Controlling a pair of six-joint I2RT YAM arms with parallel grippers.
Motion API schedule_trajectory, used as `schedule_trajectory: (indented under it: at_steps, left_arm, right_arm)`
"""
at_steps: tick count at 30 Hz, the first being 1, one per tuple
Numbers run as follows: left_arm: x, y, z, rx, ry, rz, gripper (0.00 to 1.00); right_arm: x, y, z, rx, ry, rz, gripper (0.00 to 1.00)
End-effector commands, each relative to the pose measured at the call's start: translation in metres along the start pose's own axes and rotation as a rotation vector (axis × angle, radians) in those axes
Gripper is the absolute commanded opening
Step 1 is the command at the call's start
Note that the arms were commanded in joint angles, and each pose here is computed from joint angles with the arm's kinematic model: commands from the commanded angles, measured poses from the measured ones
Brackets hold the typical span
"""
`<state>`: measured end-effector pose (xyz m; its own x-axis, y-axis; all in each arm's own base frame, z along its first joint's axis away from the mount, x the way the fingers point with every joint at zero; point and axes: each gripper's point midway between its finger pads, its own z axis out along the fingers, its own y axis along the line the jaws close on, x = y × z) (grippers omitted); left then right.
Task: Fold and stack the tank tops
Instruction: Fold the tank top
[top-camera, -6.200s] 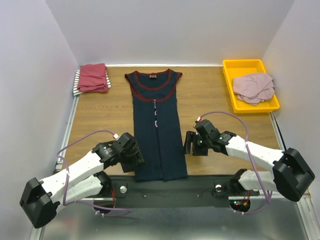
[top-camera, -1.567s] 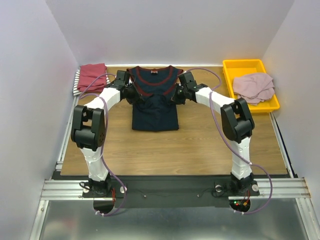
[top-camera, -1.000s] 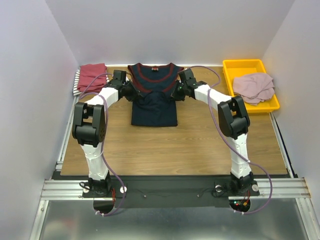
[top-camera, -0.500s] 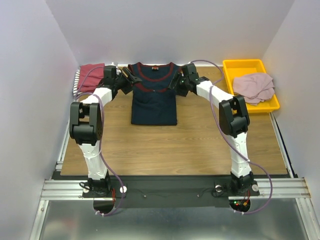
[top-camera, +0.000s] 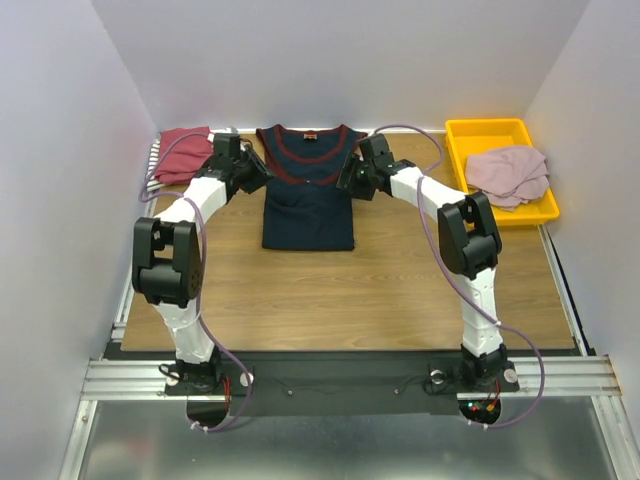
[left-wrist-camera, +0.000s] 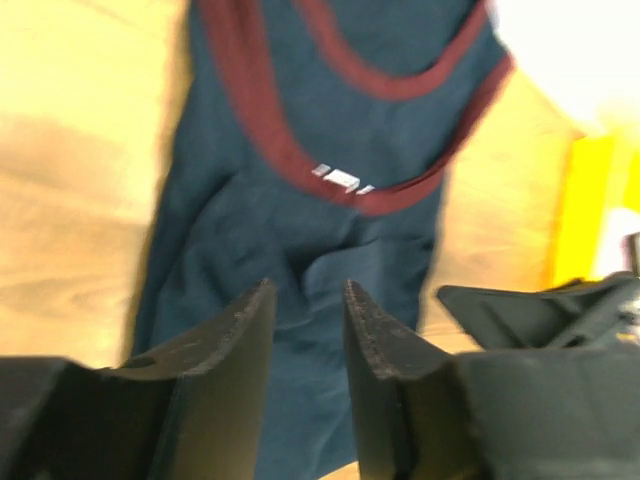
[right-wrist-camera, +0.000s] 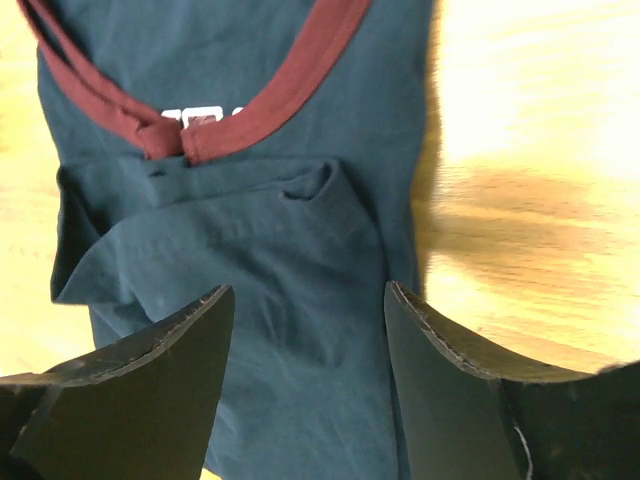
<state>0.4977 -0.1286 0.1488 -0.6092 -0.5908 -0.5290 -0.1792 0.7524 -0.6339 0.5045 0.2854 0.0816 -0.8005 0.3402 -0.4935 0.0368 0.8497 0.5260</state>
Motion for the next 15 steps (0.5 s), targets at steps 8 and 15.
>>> schedule_trajectory:
  at_steps: [8, 15]
  left_arm:
    - [0.019, 0.016, 0.013, -0.226, 0.052, 0.237, 0.14]
    - [0.008, 0.022, 0.023, -0.316, 0.018, 0.360, 0.41]
  right_arm:
    - [-0.032, 0.002, -0.001, 0.077, -0.147, -0.132, 0.59]
    - [-0.045, -0.015, 0.012, 0.154, -0.192, -0.272, 0.57]
